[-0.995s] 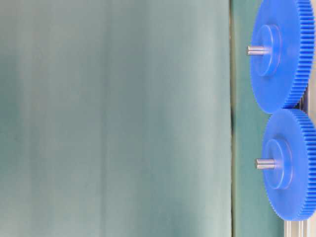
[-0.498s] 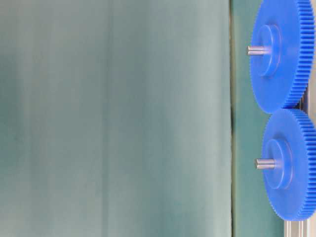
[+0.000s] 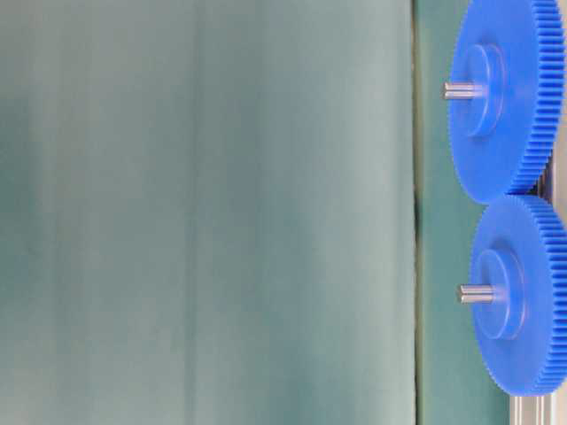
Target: Insert the small gear onto the shaft.
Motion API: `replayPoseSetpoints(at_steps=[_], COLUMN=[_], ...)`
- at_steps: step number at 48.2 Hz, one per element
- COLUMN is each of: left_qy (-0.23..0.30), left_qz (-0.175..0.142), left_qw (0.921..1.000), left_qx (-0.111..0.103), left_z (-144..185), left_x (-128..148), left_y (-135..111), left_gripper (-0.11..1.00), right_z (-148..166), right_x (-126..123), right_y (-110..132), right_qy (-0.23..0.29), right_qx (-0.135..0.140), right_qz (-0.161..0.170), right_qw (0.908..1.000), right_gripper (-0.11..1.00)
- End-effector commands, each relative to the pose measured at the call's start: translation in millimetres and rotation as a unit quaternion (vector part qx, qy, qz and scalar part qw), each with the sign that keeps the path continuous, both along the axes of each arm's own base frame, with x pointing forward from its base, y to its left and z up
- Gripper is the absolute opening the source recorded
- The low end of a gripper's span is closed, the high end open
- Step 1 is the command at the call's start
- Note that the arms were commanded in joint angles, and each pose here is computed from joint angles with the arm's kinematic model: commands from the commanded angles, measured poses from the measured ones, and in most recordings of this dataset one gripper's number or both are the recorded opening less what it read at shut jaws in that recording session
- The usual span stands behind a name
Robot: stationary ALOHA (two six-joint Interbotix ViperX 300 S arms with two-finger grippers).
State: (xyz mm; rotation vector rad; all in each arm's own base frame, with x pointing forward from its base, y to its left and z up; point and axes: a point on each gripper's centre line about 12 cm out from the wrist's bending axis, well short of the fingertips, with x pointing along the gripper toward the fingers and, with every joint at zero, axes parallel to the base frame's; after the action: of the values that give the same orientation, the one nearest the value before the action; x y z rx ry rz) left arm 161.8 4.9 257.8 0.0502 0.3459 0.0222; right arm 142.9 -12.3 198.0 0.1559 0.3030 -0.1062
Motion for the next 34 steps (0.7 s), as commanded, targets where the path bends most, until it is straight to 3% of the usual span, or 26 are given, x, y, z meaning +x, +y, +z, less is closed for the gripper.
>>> replayPoseSetpoints(at_steps=[1,15,25,34], left_qy=[-0.006,-0.017,-0.069,-0.052], left_qz=[0.0,0.001,0.001,0.006], left_qw=[1.0,0.9999,0.9976,0.9984], left_qx=[0.0,-0.003,-0.007,-0.021], left_z=[2.8,1.3,7.7,-7.9], left_x=[0.2,-2.9,-9.1,-11.6], left_y=[-0.1,-0.3,-0.6,-0.6], left_gripper=[0.86,0.86,0.86,0.86], right_z=[2.7,-6.0,-21.0,-27.9], right_x=[0.0,-3.6,-6.5,-7.9], right_y=[-0.3,0.0,0.1,0.4], right_qy=[-0.009,-0.016,-0.008,-0.009], right_qx=[0.003,0.003,0.003,0.003], right_qz=[-0.002,-0.003,-0.003,-0.003], right_qw=[0.9999,0.9999,1.0,0.9999], right_gripper=[0.05,0.05,0.05,0.05])
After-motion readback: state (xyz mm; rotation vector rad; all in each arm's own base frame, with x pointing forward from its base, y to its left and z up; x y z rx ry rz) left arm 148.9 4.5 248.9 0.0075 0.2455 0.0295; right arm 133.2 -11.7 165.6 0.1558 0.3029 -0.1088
